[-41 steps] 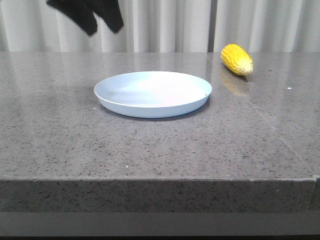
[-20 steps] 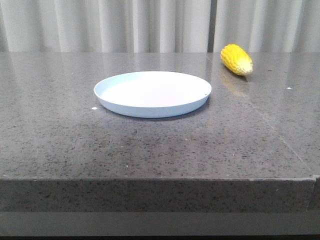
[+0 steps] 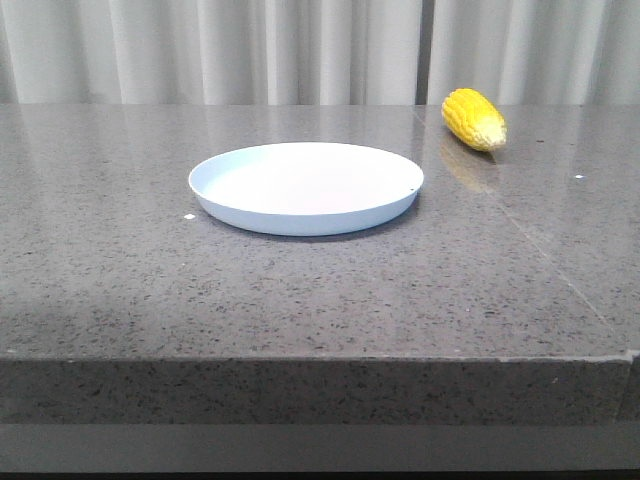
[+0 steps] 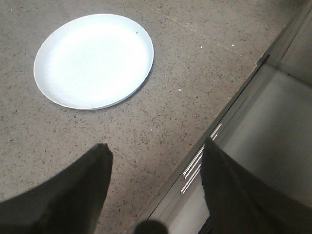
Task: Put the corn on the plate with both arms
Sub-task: 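Release the plate and raise the left gripper away, then lower the right gripper over the yellow corn cob and close on it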
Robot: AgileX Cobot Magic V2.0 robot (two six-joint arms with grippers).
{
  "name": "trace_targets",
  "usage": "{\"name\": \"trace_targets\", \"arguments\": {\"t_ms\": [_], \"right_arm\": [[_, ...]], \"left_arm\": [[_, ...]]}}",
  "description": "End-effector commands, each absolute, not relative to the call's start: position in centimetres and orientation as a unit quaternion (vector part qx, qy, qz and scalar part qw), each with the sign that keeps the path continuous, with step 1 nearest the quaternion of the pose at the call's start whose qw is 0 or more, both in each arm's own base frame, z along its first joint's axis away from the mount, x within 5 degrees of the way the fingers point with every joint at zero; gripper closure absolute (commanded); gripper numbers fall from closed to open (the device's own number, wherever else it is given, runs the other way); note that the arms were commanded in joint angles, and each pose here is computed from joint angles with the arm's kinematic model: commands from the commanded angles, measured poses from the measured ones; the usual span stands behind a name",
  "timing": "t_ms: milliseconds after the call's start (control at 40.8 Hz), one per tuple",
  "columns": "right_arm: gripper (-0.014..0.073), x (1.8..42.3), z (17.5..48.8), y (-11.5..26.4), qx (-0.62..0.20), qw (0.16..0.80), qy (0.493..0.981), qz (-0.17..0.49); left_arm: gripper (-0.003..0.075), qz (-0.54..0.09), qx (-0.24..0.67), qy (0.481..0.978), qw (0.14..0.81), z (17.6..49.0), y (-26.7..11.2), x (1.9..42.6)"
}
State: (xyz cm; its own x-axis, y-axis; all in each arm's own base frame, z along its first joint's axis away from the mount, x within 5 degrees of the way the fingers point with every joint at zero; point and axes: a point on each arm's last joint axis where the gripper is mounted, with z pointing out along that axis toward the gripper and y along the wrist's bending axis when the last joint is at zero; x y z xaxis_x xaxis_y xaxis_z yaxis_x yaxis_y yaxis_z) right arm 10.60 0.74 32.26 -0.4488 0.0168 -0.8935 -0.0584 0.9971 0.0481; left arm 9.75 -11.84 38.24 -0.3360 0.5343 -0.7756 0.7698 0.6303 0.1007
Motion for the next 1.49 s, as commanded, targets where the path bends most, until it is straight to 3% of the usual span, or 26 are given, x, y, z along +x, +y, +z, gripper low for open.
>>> {"name": "trace_targets", "arguments": {"t_ms": [0,319,441,539,1005,1470], "right_arm": [[0.0105,11.0,33.8,0.7,-0.009,0.564,0.825,0.036],[0.0096,12.7,34.5,1.1,-0.020,0.527,0.849,0.047],[0.0011,14.7,35.8,1.8,-0.036,0.503,0.862,0.056],[-0.0049,17.2,36.6,2.4,-0.048,0.477,0.876,0.061],[-0.0041,31.9,39.7,4.4,-0.055,0.421,0.903,0.067],[-0.0041,43.8,37.7,5.7,-0.042,0.424,0.902,0.074]], "left_arm": [[0.0318,-0.171,0.394,0.784,0.447,39.2,-11.2,9.1],[0.0322,-0.171,0.394,0.785,0.446,38.9,-10.9,8.9],[0.0322,-0.171,0.394,0.785,0.447,38.9,-10.9,8.9],[0.0322,-0.172,0.394,0.784,0.448,39.0,-10.9,8.9],[0.0322,-0.172,0.394,0.784,0.448,39.0,-10.9,8.9],[0.0322,-0.172,0.394,0.784,0.448,39.0,-10.9,8.9]]}}
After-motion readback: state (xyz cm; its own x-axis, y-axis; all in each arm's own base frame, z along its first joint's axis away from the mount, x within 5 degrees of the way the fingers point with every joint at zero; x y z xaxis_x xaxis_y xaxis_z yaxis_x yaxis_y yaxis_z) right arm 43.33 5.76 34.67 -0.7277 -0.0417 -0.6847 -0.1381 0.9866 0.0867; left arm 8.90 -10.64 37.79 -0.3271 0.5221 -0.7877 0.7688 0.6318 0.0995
